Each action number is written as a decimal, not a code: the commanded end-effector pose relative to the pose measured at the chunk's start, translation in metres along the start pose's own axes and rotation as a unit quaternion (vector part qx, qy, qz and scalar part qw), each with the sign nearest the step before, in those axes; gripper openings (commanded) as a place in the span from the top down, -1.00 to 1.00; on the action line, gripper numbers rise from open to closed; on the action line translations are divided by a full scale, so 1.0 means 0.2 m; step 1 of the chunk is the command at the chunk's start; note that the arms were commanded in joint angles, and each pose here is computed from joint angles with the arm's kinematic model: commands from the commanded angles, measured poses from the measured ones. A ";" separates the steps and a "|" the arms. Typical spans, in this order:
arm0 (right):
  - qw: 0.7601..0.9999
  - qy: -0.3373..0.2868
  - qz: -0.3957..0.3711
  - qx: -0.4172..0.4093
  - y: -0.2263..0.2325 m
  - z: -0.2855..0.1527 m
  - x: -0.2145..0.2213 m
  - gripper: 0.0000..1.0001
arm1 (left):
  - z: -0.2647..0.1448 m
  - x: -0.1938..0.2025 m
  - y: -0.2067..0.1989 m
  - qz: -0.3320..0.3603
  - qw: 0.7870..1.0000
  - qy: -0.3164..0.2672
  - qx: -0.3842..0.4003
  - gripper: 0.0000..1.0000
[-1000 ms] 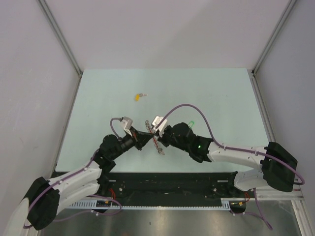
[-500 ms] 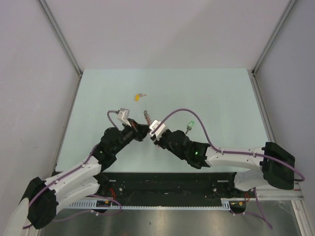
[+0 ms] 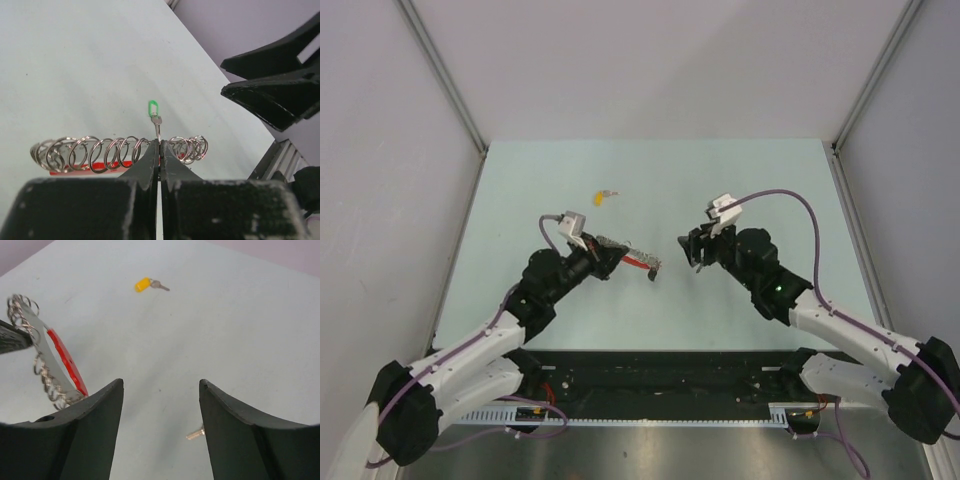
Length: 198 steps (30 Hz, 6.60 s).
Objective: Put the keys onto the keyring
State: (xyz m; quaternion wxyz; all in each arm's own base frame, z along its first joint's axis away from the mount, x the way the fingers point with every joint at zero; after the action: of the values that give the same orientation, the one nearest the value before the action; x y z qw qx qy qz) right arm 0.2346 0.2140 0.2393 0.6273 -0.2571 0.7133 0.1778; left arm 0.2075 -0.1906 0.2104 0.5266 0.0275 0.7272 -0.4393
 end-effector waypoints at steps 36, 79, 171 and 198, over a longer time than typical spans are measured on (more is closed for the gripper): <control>0.993 -0.051 0.006 -0.110 0.20 0.03 -0.04 -0.13 | 0.11 -0.04 -0.28 0.215 0.930 0.162 0.250 0.99; 0.999 0.030 0.015 0.017 0.32 0.12 0.07 -0.17 | 0.21 -0.09 -0.40 0.038 0.995 0.046 0.080 0.99; 0.938 0.339 -0.021 -0.068 -0.44 0.29 0.78 0.39 | 0.06 -0.20 -0.13 0.254 0.941 0.095 0.203 0.99; 0.945 0.310 -0.049 -0.092 -0.43 0.32 0.74 0.46 | 0.06 -0.20 -0.13 0.255 0.940 0.093 0.207 0.99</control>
State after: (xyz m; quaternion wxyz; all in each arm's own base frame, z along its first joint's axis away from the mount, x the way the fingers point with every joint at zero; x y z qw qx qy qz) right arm 0.3092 0.1534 0.0697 0.3116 -0.3838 0.8602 0.1248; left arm 0.2180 -0.1991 0.2316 0.4985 0.3531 0.6660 -0.4281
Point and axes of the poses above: each gripper's point midway between its finger pads, its own z axis out along the fingers, its own y axis along the line the jaws close on, x = y × z, the point moved 6 cm from there along -z, back along the fingers, and after that the axes turned 6 degrees about -z, right-handed, at the moved point
